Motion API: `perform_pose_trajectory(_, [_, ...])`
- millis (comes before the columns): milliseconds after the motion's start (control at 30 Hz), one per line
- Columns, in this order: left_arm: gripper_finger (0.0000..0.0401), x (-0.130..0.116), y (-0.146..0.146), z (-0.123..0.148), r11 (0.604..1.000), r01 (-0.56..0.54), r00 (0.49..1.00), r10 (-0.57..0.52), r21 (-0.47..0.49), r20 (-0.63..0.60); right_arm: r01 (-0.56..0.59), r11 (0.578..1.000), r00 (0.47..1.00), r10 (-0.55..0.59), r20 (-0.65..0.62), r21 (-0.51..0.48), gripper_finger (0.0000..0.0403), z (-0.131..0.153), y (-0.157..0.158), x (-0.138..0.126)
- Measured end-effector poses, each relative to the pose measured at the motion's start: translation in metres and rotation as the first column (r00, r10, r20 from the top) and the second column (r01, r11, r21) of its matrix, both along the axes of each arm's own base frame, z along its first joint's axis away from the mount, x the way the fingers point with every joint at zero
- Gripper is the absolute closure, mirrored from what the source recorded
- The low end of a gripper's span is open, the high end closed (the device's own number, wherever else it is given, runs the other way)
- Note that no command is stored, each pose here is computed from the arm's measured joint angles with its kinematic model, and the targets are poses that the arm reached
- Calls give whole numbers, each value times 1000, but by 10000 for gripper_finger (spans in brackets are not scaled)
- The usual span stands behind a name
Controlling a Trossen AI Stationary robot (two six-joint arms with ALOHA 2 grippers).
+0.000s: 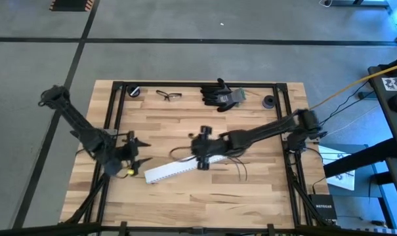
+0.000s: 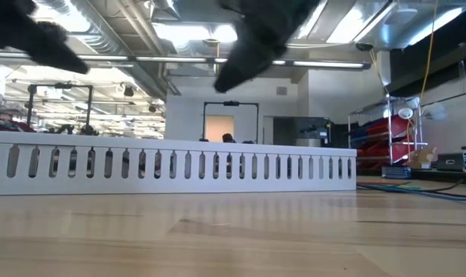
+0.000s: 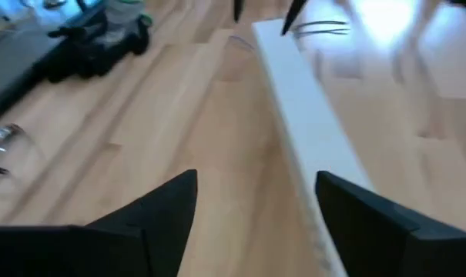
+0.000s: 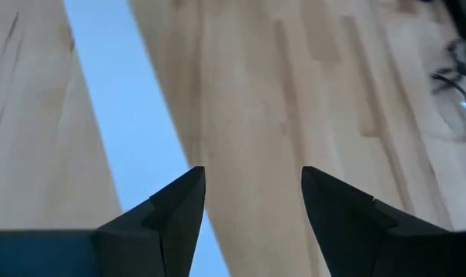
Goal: Ziptie cables
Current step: Return to home position
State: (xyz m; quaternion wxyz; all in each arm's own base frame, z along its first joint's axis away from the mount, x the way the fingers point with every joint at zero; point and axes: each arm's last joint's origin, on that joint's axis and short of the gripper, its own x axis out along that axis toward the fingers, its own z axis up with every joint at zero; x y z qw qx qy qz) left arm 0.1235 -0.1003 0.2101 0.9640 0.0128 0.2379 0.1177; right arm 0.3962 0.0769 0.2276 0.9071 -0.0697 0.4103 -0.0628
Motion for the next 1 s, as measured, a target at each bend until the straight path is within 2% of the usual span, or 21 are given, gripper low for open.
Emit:
perform_pose_trajectory(133, [200,21,23,4,999,-24,999,26,36,-46,42,997,988,-50,144,60,201,-10,-22,-40])
perform_pose_trajectory(333, [303,47,55,14,997,53,998,-51,53,-37,30,983,930,-93,355,179,204,-28,-48,-96])
perform_pose_trajectory(433, [351,51,70,20,993,95,995,-94,72,-16,9,972,890,-115,442,236,230,-36,-59,-123])
perform_pose_trajectory(533, [388,51,80,20,989,128,990,-132,70,51,3,963,847,-146,512,269,282,-44,-66,-150])
perform_pose_trajectory(667, [396,44,92,10,992,112,983,-120,60,140,-25,962,759,-159,631,272,376,-51,-69,-180])
perform_pose_trajectory(700, [395,41,94,7,993,100,981,-109,60,159,-28,963,729,-164,665,268,389,-51,-70,-186])
perform_pose_trajectory(767, [395,36,97,2,995,79,979,-88,55,186,-27,966,694,-166,700,256,389,-55,-71,-198])
perform_pose_trajectory(900, [394,28,101,-4,999,17,978,-24,34,208,25,967,710,-195,677,252,362,-66,-73,-210])
perform_pose_trajectory(1000, [394,26,101,-6,1000,-6,977,12,-28,212,-16,947,707,-216,674,321,351,-65,-71,-209])
